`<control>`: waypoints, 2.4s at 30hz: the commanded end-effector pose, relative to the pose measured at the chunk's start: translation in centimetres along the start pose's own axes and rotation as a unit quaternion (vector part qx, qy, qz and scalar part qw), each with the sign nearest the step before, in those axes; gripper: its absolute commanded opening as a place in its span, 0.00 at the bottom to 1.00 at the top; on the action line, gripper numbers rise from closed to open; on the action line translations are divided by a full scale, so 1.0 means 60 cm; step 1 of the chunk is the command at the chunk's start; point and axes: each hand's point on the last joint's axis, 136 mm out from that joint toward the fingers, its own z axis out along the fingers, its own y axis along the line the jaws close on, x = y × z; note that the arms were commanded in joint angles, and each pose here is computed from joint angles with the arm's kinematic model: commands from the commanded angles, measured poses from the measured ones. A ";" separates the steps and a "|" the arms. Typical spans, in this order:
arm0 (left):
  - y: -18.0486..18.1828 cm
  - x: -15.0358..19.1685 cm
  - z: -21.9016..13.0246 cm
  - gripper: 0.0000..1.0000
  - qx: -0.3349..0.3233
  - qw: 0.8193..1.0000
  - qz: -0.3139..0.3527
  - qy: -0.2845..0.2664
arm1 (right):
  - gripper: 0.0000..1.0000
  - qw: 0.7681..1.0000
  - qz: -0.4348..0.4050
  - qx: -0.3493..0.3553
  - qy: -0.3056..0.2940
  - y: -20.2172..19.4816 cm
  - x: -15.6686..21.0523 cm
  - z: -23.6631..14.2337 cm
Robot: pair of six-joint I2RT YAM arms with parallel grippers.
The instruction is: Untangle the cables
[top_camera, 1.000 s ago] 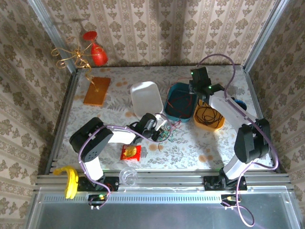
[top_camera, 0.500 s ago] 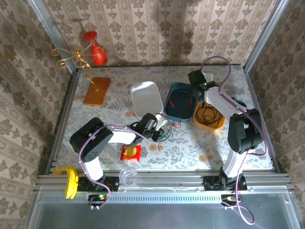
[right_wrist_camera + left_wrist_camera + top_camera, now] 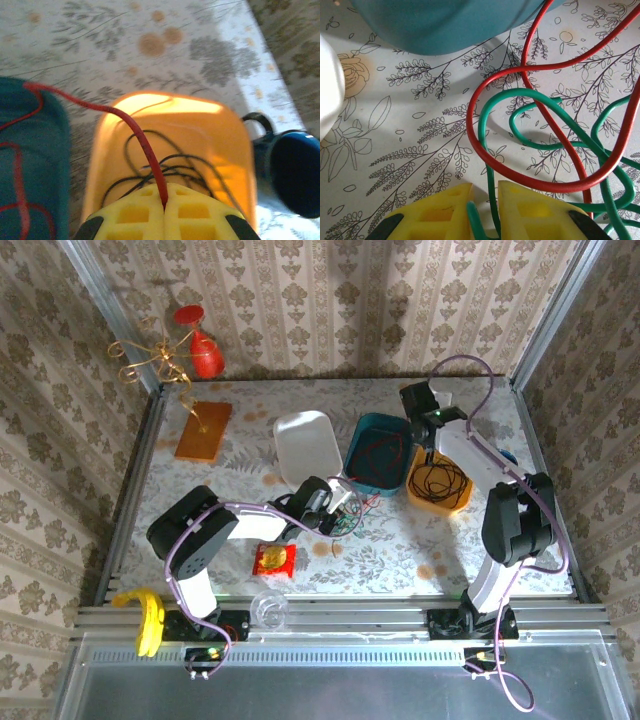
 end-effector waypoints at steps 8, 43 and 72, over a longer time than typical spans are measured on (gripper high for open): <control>-0.004 0.063 0.010 0.20 -0.004 0.998 0.016 0.067 | 0.00 0.980 0.049 -0.154 0.112 0.149 0.089 0.001; -0.013 0.060 0.009 0.20 -0.014 0.997 0.041 0.059 | 0.52 0.953 -0.093 -0.273 0.092 0.202 0.266 -0.134; -0.023 0.060 0.012 0.21 -0.002 0.997 0.051 0.060 | 0.00 0.916 -0.104 -0.382 0.063 0.236 0.256 -0.188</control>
